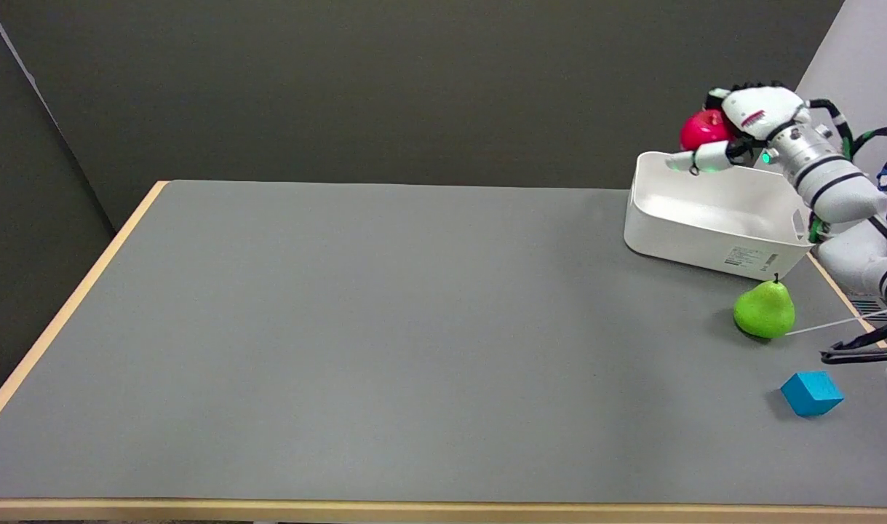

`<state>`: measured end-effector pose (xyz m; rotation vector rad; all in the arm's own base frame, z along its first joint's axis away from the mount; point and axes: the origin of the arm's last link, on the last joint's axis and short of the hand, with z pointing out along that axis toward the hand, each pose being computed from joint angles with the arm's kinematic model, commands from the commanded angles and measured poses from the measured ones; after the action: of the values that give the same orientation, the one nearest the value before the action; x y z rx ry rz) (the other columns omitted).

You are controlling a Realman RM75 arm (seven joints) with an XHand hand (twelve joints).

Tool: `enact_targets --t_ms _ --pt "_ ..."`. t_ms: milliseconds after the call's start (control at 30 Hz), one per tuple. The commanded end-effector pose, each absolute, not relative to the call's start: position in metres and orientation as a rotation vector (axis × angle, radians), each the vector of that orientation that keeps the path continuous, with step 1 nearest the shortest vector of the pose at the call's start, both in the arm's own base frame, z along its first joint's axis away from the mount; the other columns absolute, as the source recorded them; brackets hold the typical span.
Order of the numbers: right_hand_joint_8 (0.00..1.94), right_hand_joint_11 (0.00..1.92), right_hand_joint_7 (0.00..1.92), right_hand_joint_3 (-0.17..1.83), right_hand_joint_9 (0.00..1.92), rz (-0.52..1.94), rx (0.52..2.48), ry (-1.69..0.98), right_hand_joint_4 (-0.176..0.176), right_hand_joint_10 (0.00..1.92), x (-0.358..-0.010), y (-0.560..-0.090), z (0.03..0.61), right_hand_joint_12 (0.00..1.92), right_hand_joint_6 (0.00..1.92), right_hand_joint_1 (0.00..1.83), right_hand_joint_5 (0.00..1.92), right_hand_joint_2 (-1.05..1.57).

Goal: Place the red apple into the white box.

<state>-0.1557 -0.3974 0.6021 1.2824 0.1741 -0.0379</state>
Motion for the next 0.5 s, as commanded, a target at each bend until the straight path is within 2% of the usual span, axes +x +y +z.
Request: enact_targets --t_ms 33,333,367,400,433,467,500 --pt "1.50 0.73 0.72 0.32 0.91 -0.166 1.092 -0.010 -0.176 1.65 -0.193 -0.364 0.652 1.92 1.48 1.18 0.67 1.12" --pt "1.52 0.65 0.70 0.28 0.88 -0.134 1.148 -0.011 -0.176 1.64 -0.200 -0.365 0.639 1.92 1.50 1.18 0.65 1.15" --pt "1.41 0.48 0.69 0.43 0.85 -0.097 1.147 -0.024 -0.118 1.60 -0.200 -0.364 0.638 1.92 1.40 1.09 0.59 1.07" --pt "1.17 0.15 0.68 0.73 0.80 -0.054 1.141 -0.042 0.000 1.54 -0.199 -0.363 0.638 1.92 1.18 0.91 0.46 0.89" --pt "0.96 0.01 0.63 0.90 0.73 -0.017 1.124 -0.060 0.051 1.41 -0.200 -0.360 0.642 1.92 0.98 0.79 0.37 0.80" --pt "0.78 0.00 0.56 0.94 0.65 0.025 1.118 -0.074 0.049 1.24 -0.199 -0.360 0.642 1.92 0.80 0.73 0.32 0.78" --pt "0.59 0.03 0.44 0.94 0.51 0.055 1.124 -0.081 0.056 1.04 -0.197 -0.361 0.639 1.78 0.63 0.63 0.25 0.74"
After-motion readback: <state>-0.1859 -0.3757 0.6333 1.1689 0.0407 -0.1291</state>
